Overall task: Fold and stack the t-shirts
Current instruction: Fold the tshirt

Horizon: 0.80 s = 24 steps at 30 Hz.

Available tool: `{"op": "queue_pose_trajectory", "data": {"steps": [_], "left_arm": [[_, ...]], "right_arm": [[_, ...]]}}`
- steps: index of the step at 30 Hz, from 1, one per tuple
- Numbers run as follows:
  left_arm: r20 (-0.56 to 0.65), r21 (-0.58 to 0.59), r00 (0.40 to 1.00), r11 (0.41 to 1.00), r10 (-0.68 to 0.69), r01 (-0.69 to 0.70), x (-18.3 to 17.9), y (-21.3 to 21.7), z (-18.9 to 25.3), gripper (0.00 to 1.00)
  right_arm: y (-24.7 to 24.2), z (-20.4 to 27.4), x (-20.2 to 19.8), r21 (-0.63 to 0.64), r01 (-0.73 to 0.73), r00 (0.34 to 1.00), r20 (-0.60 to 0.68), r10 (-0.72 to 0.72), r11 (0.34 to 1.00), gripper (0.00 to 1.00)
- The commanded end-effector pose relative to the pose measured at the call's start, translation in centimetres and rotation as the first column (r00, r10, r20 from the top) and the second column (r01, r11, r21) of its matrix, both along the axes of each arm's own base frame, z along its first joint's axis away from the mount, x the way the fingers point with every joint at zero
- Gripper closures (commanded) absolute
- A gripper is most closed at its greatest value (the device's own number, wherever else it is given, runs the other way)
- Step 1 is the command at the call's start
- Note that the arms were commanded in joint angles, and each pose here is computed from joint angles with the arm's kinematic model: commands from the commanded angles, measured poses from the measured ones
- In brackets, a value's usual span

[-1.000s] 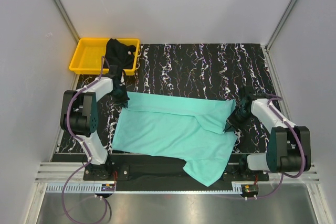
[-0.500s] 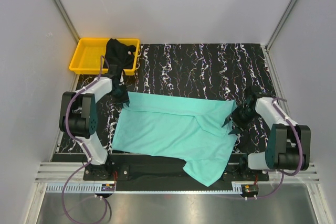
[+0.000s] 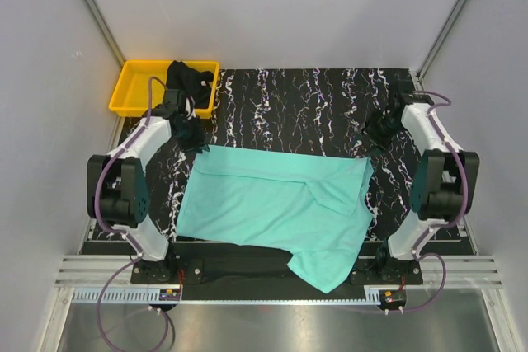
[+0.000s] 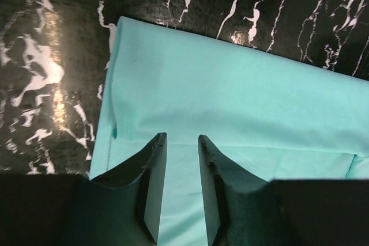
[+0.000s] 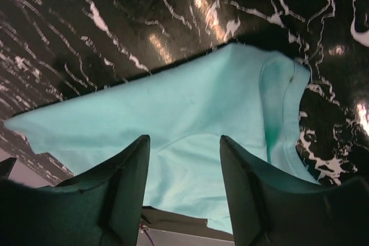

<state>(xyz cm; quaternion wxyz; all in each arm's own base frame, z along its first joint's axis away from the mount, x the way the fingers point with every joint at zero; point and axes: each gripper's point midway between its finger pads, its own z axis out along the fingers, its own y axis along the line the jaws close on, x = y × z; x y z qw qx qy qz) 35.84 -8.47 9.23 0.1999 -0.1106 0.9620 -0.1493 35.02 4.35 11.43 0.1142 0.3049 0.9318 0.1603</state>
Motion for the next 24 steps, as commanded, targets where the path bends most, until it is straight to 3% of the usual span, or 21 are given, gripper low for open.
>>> {"op": "queue_pose_trajectory", "data": {"steps": [1, 5, 14, 24], "left_arm": [[0.009, -0.093, 0.999, 0.995, -0.039, 0.039, 2.1, -2.2, -0.3, 0.69], [-0.009, -0.111, 0.999, 0.993, -0.047, 0.046, 2.7, -2.7, -1.7, 0.69], [-0.084, -0.082, 0.995, 0.996, -0.049, 0.042, 2.8, -2.3, -5.2, 0.72], [-0.174, -0.061, 0.984, 0.998, -0.026, 0.015, 1.0, -1.6, -8.2, 0.72]], "right_arm": [[-1.3, -0.1, 1.8, -0.053, -0.004, 1.000, -0.020, 0.003, 0.999, 0.41], [-2.4, -2.2, 1.1, -0.106, -0.034, 0.998, -0.058, 0.028, 0.994, 0.33], [-4.7, -5.2, -0.9, -0.184, -0.037, 0.989, -0.150, 0.009, 0.982, 0.37], [-4.5, -7.9, -0.4, -0.125, -0.028, 0.987, -0.163, 0.007, 0.992, 0.43]]}}
